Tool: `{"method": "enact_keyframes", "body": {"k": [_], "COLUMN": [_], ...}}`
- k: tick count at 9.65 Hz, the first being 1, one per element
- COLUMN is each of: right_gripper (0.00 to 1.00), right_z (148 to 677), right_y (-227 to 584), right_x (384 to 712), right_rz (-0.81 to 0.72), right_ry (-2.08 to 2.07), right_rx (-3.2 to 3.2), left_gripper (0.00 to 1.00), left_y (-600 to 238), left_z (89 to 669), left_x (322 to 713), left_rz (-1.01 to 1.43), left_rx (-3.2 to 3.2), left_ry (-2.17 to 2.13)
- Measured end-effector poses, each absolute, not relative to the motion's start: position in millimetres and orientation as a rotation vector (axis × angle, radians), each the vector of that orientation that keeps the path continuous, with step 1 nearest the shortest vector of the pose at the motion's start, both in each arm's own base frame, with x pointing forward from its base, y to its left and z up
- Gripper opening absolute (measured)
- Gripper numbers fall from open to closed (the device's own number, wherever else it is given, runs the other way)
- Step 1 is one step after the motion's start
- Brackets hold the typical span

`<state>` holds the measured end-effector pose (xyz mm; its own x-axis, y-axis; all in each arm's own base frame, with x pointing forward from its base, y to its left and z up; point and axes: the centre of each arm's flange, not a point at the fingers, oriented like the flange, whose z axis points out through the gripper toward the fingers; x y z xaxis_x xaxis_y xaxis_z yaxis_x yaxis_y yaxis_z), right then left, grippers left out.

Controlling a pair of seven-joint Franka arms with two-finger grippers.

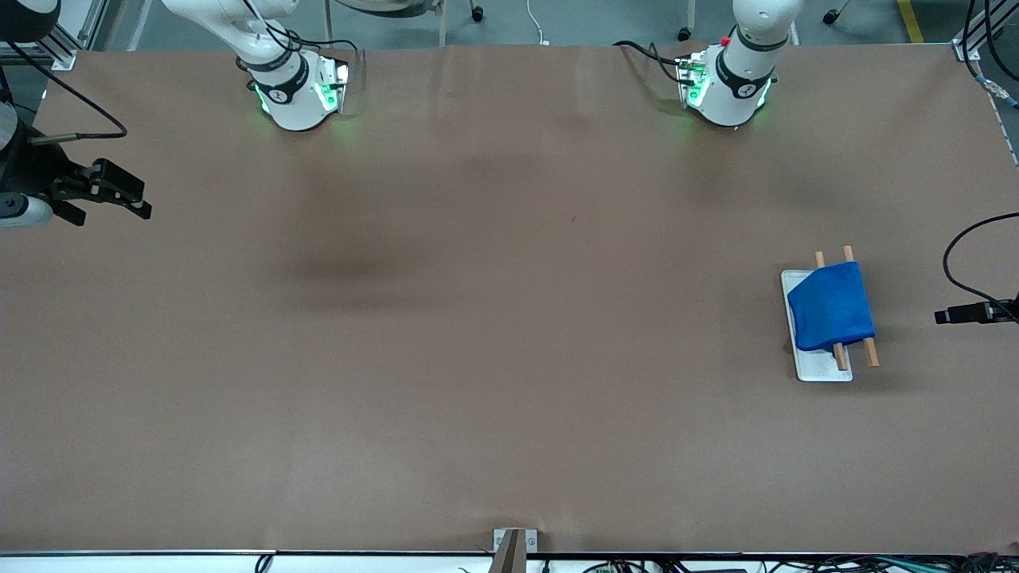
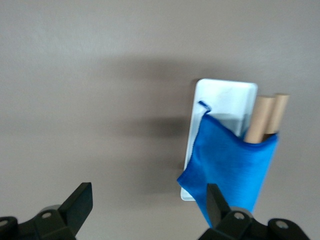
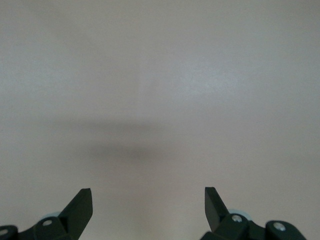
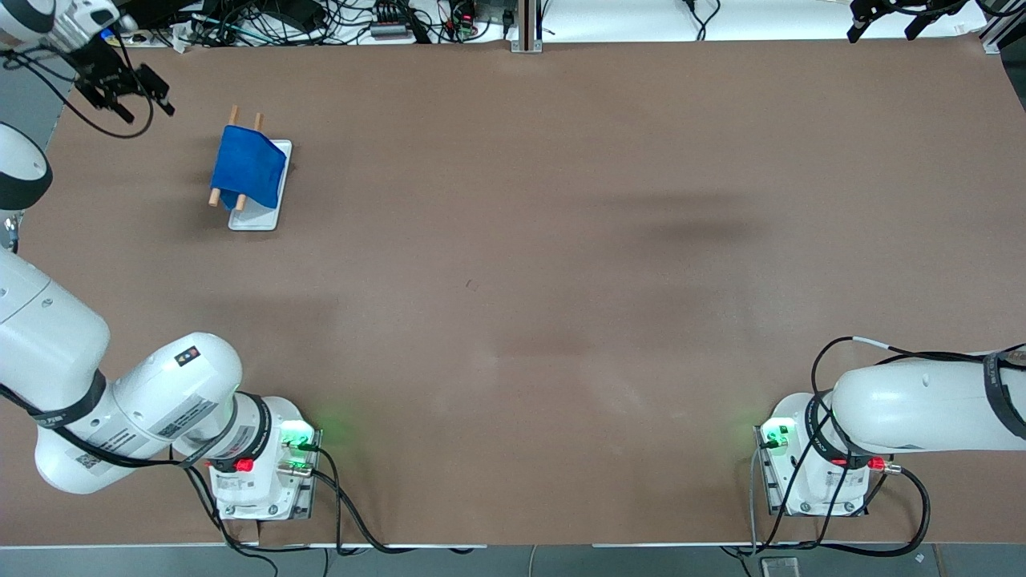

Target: Right arm passes towel to left arm to hang

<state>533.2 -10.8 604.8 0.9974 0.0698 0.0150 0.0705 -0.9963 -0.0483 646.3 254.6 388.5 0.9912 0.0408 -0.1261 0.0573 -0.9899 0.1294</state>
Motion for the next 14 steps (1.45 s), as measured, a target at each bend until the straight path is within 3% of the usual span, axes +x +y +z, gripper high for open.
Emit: {"method": "enact_keyframes", "body": {"k": [5, 10, 14], "right_gripper": [0.99, 0.99, 0.99], "right_z": [604.3, 604.2, 604.1], "right_y": [-10.9, -11.0, -11.0], "right_x": [533.2, 533.2, 533.2], "right_rz": [-0.018, -0.018, -0.017], "right_ry": [-0.108, -0.108, -0.108], "right_rx": [-3.091, -3.091, -3.091], "left_gripper": [1.0, 1.0, 1.0], "left_y": [126.4, 26.2, -20.2], "left_z": [534.8, 623.1, 661.4], "left_x": [634.1, 604.1, 583.1], "left_rz": [-0.132, 0.001, 0.098], "left_rx": [3.079, 3.137, 3.177], "left_ry": [0.075, 0.098, 0.044]}}
